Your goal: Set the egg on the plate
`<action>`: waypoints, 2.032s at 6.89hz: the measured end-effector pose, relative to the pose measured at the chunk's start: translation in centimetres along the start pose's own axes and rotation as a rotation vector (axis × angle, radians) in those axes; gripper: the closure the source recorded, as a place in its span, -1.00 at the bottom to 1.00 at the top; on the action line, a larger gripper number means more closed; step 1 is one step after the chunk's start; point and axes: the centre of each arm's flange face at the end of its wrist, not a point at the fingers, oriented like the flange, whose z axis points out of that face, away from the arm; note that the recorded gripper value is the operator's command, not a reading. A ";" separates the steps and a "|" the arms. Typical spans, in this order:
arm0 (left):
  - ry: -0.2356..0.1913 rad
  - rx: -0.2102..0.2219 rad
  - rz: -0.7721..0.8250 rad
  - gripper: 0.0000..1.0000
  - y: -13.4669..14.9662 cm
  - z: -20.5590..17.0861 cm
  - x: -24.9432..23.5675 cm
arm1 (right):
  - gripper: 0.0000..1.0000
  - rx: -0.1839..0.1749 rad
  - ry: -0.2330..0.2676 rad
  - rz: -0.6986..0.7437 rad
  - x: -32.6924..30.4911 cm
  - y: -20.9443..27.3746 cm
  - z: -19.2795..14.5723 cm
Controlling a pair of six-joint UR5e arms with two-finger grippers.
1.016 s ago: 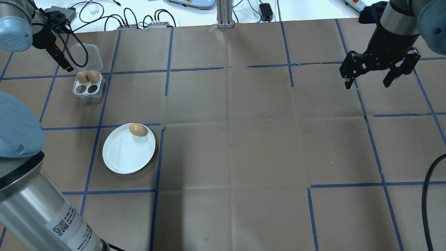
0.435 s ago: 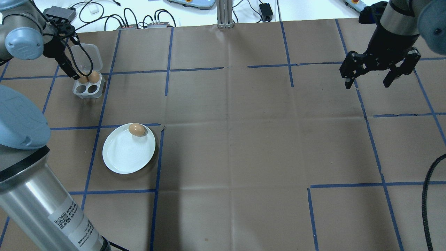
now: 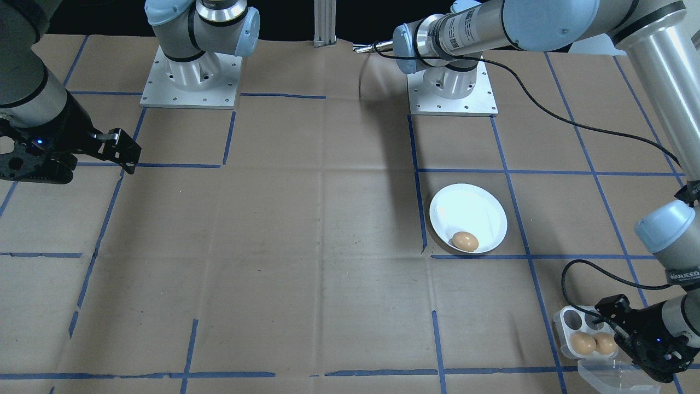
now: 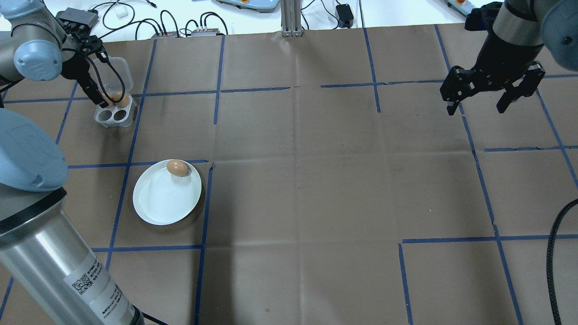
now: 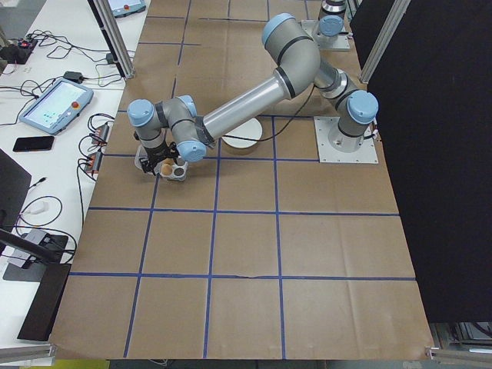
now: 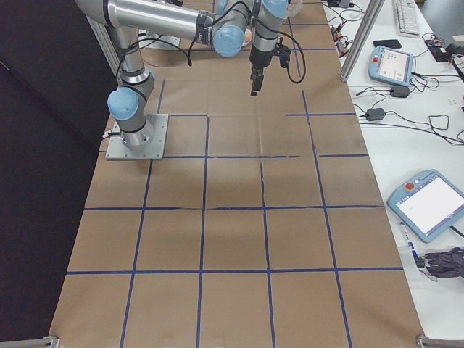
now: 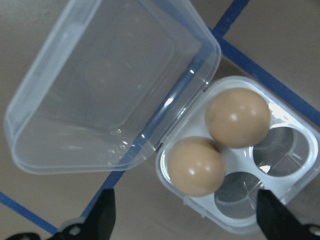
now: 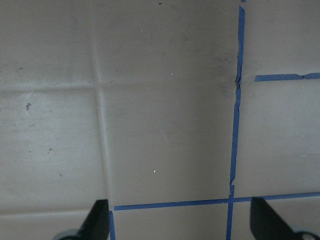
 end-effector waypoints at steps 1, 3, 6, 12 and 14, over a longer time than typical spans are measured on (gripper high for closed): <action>0.008 0.001 0.001 -0.99 -0.1 0.6 0.0 | -1.00 0.000 0.000 0.000 0.0 0.0 0.0; 0.020 0.013 0.001 -0.94 -0.2 1.1 0.1 | -1.00 0.000 0.000 0.000 0.0 0.0 0.0; 0.024 0.016 0.002 -0.62 -0.4 1.3 0.2 | -1.00 0.000 0.000 0.000 0.0 0.0 0.0; 0.021 0.006 -0.005 0.20 -0.3 1.2 0.3 | -1.00 0.000 0.000 0.000 0.0 0.0 0.0; 0.018 0.005 -0.011 0.34 -0.3 0.9 0.3 | -1.00 0.000 0.000 0.000 0.0 0.0 0.0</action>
